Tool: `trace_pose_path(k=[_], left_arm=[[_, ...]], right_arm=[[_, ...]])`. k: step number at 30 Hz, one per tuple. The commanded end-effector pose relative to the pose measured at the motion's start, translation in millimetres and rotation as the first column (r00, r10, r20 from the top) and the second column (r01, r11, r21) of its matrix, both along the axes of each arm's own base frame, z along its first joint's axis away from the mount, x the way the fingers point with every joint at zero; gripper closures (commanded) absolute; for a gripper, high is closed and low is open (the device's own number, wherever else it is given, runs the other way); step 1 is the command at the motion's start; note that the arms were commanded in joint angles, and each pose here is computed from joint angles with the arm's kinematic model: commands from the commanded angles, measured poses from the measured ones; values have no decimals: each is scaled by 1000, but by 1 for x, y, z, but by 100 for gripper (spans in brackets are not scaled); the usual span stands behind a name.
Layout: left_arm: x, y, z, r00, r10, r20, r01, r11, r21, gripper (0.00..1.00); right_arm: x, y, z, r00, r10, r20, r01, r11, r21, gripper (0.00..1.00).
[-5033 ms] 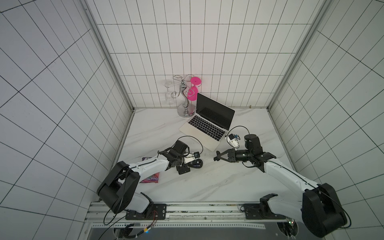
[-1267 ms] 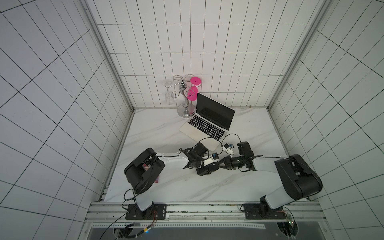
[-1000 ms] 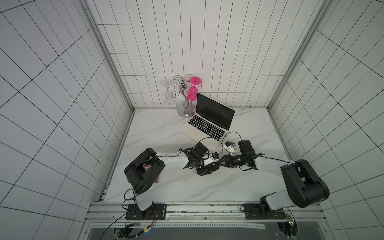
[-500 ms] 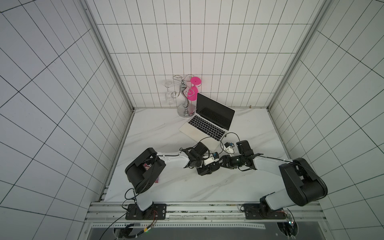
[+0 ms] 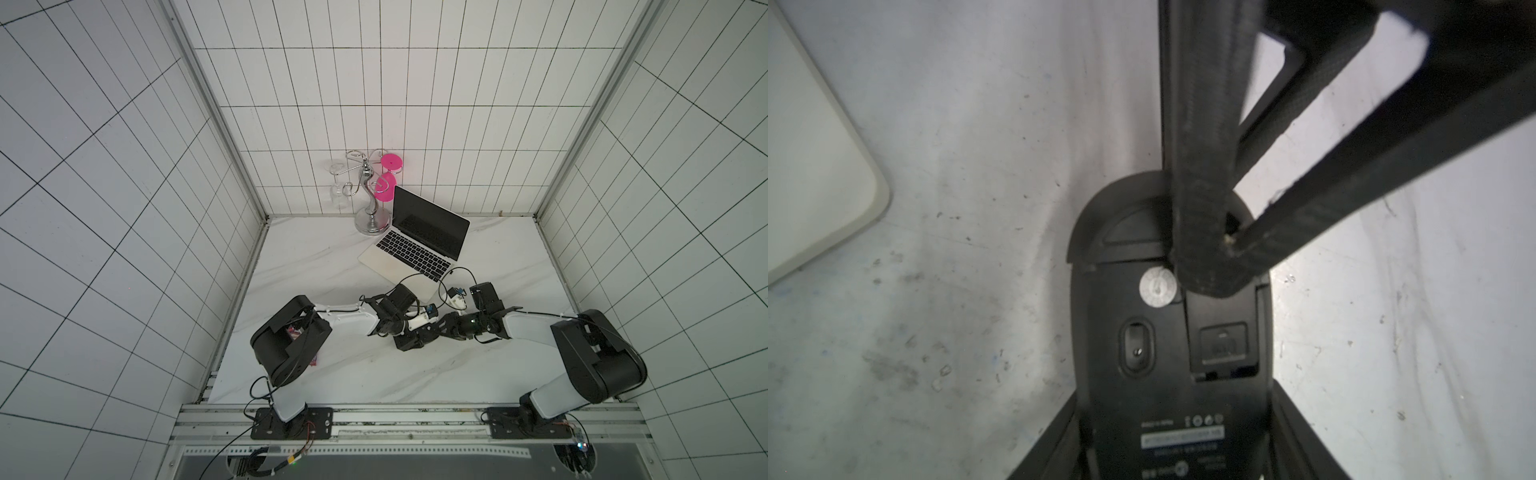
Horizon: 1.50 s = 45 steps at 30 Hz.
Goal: Insert the wireless mouse receiver into the laptop
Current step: Close the lid on the mouse.
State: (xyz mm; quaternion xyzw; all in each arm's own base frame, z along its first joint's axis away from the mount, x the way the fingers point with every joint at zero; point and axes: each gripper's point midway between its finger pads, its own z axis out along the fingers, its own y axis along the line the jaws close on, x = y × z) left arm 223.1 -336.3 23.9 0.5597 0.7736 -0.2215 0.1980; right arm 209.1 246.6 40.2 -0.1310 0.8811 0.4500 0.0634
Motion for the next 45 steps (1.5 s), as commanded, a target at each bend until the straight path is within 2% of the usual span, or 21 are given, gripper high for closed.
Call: trace_pose_path(k=[1, 12, 18, 23, 26, 29, 31, 33, 37, 39, 45], left_arm=[[-17, 15, -27, 995, 15, -96, -6, 996, 89, 76], [-16, 15, -28, 995, 20, -101, -11, 996, 91, 76], [-17, 15, -28, 994, 20, -109, -9, 995, 95, 76], [-17, 15, -29, 994, 22, -112, -11, 995, 96, 76], [-17, 15, -30, 993, 24, -112, -13, 995, 99, 76], [-17, 15, -30, 993, 24, -114, -13, 995, 100, 76], [-17, 15, -31, 993, 24, -116, -13, 995, 101, 77], [-16, 15, -30, 993, 24, -115, -13, 995, 100, 77], [-17, 15, -31, 993, 24, -118, -12, 995, 101, 78], [-17, 15, -31, 993, 24, -119, -12, 995, 102, 78], [-17, 15, -32, 992, 23, -124, -10, 995, 104, 80]], right_arm=[[-5, -4, -9, 1000, -4, -8, 4, 999, -40, 61], [-7, -6, -11, 1000, -6, -15, 6, 999, -42, 63], [-20, 5, -13, 996, 64, -59, -64, 998, -6, 61], [-21, 6, -6, 997, 72, -35, -73, 997, -6, 57], [-16, -1, 1, 999, 34, 1, -34, 999, -25, 52], [-3, -16, 10, 997, -56, 49, 58, 997, -49, 44], [5, -27, 17, 990, -112, 89, 118, 991, -65, 43], [10, -32, 24, 983, -135, 128, 145, 987, -73, 48], [13, -23, 35, 984, -119, 132, 125, 992, -31, 69], [13, -18, 33, 987, -102, 121, 106, 994, -30, 76], [7, -2, 19, 996, -49, 76, 51, 999, -20, 82]])
